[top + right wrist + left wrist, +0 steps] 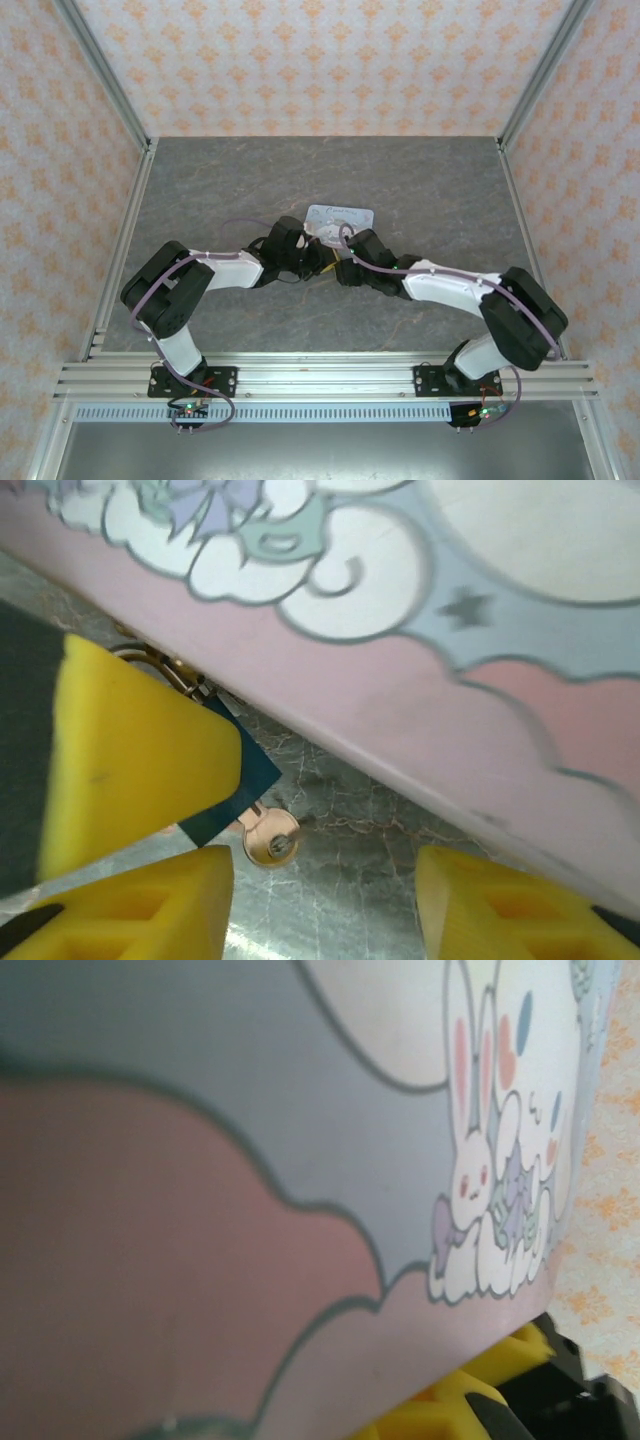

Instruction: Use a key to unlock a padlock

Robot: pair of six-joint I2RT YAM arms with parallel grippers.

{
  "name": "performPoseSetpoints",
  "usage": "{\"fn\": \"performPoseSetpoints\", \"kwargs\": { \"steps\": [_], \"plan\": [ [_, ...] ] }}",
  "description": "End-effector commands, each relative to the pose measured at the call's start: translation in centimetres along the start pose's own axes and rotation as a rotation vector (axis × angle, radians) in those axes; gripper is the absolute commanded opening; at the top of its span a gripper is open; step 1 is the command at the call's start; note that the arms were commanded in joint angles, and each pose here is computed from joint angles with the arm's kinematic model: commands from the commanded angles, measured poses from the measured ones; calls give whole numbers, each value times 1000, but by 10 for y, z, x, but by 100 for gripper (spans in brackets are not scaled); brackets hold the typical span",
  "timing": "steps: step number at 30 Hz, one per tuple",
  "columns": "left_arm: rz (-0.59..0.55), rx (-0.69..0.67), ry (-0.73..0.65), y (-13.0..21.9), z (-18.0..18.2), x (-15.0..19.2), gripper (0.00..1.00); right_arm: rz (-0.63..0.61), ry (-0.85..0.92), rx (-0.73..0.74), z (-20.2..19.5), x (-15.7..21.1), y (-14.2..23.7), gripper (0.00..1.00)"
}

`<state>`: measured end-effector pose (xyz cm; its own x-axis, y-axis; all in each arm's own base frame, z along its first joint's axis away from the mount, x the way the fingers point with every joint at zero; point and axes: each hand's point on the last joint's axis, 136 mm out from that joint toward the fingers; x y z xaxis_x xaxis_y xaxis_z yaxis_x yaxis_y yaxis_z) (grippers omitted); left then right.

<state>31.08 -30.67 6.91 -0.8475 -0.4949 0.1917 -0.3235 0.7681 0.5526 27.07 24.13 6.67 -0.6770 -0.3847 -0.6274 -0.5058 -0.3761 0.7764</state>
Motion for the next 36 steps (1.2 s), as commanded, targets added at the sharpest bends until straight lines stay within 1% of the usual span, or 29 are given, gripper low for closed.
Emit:
{"fn": "performPoseSetpoints", "kwargs": {
  "steps": [1, 4, 8, 12, 15, 20, 24, 28, 34, 36],
  "plan": [
    [9, -21, -32, 3, -2, 4, 0, -84, -85, -15, -4, -5, 14, 56],
    [0, -75, -68, 5, 8, 3, 0, -129, -161, -70, 0, -1, 22, 63],
    [4, -126, -111, 7, 18, 3, 7, -157, -264, -132, 7, 4, 23, 65],
    [9, -144, -126, 8, 24, 4, 20, -185, -346, -186, 13, 2, 18, 65],
    [8, -148, -132, 10, 26, 5, 36, -192, -384, -204, 15, 0, 13, 66],
    [-1, -148, -150, 19, 22, 7, 53, -197, -420, -209, 16, -3, 3, 66],
    [-20, -141, -168, 29, 15, 9, 67, -204, -431, -181, 12, -7, -4, 66],
    [-45, -135, -174, 39, 10, 8, 78, -218, -448, -154, 2, -18, -6, 66],
    [-110, -154, -175, 55, 9, 0, 92, -256, -495, -129, -24, -47, -8, 65],
    [-125, -158, -174, 58, 8, -2, 93, -255, -503, -140, -30, -58, -10, 65]
  ]
}}
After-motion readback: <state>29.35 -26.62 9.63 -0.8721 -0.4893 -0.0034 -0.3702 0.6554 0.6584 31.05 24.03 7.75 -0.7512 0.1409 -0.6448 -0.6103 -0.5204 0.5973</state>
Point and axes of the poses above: each hand's point on the last joint's axis, 136 mm out from that joint toward the fingers, its own y axis back along the fingers, its own z axis along the line the jaws close on, x = y × z, and after that the axes turned 15 degrees about y, right-handed
